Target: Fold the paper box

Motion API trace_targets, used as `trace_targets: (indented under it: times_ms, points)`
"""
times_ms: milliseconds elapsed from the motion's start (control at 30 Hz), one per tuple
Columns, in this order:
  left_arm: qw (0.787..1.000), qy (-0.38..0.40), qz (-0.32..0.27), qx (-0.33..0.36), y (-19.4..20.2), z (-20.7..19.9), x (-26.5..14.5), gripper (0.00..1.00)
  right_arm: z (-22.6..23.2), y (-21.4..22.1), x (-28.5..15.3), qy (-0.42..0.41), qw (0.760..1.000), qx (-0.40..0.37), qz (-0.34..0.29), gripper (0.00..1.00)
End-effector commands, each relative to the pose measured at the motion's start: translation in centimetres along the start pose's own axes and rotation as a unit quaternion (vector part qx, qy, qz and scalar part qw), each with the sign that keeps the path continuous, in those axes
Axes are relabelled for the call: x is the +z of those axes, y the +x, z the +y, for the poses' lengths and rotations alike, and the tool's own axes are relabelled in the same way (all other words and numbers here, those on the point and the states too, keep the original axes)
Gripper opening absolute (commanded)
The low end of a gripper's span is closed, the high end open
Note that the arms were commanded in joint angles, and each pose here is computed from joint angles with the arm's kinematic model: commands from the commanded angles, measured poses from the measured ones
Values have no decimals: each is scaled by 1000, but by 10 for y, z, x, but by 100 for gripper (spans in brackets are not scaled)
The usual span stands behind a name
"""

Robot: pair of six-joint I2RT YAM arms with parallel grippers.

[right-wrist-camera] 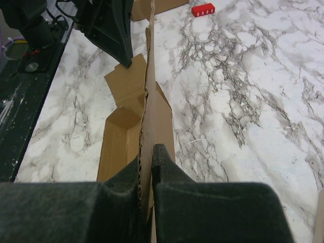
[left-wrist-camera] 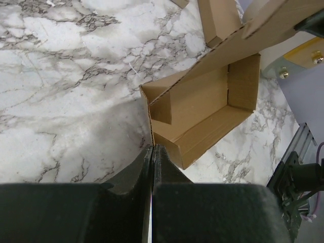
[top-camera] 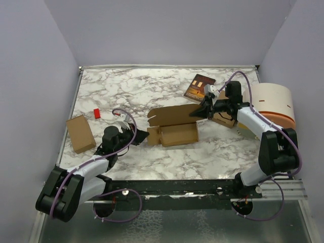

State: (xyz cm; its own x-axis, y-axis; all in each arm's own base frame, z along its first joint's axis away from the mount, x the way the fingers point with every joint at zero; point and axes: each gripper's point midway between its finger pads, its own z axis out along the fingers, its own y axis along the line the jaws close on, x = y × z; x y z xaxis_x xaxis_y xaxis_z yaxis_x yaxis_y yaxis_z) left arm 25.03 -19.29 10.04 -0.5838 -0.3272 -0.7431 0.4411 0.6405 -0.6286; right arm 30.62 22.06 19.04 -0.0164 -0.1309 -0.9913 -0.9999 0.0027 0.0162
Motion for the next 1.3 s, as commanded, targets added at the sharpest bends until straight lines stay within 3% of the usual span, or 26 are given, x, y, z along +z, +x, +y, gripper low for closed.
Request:
trace_targets:
  times_ms: [0, 1267]
  points:
    - [999, 34, -19, 35, -20, -19, 8, 0, 5, -10, -1, -6, 1000, -14, -12, 1]
    - [999, -2, -3, 43, -24, -17, 21, 0, -3, -3, -2, 18, 1000, 1, -2, 1]
